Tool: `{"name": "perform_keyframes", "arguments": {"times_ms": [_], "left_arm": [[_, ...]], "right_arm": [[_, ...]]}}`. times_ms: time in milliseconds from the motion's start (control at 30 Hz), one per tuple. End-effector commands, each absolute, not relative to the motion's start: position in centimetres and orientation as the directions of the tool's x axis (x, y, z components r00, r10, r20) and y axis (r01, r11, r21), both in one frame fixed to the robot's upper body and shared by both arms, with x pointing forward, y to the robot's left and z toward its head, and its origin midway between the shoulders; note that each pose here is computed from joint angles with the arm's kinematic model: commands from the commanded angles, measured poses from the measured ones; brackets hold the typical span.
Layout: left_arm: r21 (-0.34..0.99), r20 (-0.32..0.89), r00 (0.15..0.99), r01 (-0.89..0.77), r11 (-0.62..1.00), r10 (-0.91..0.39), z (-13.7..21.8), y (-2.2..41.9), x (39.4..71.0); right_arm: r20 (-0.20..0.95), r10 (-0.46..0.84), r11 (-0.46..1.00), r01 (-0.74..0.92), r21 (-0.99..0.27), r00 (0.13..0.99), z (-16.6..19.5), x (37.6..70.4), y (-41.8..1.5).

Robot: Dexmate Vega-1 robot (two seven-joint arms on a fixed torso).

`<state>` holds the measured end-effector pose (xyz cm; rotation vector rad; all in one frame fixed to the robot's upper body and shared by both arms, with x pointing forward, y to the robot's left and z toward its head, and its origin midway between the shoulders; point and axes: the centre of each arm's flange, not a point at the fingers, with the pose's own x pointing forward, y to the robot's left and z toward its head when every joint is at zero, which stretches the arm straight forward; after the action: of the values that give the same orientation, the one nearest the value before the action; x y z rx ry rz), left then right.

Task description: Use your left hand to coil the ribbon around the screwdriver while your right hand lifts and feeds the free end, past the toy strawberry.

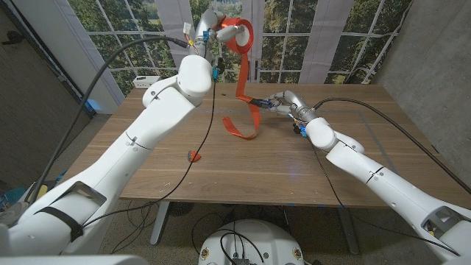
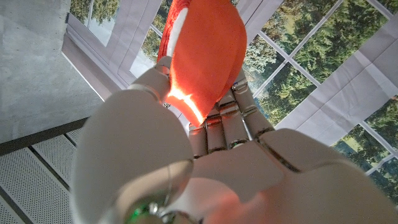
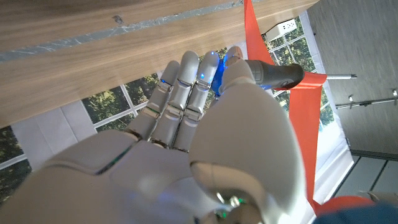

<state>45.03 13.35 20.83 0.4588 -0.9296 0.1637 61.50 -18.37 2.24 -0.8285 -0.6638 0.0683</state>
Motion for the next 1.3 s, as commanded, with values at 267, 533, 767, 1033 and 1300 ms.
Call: {"name": "perform_keyframes", "arguments": {"times_ms": [267,533,767,1033,1300], "left_arm": [[0.352,0.811,0.554,-0.208,0.913,-0.186,21.2,11.5,43.2],[0.423,0.730,0.596,-0.011,0.906,-0.334,20.2,9.8,44.3],[0.450,0.681,0.602,0.106,0.887,-0.418,19.5,9.3,44.8],[0.511,0.609,0.573,0.245,0.824,-0.548,18.5,8.0,44.0],[0.554,0.555,0.544,0.322,0.768,-0.629,17.1,7.0,43.4]], "right_arm": [[0.464,0.180,0.685,0.228,-0.692,0.867,2.0,63.0,-18.1],[0.429,0.150,0.730,0.193,-0.656,0.891,3.0,62.3,-17.3],[0.445,0.127,0.750,0.208,-0.628,0.887,3.9,61.8,-16.9],[0.452,0.065,0.766,0.246,-0.594,0.889,5.0,61.8,-17.0],[0.468,0.026,0.782,0.274,-0.560,0.883,5.8,61.9,-17.1]]}}
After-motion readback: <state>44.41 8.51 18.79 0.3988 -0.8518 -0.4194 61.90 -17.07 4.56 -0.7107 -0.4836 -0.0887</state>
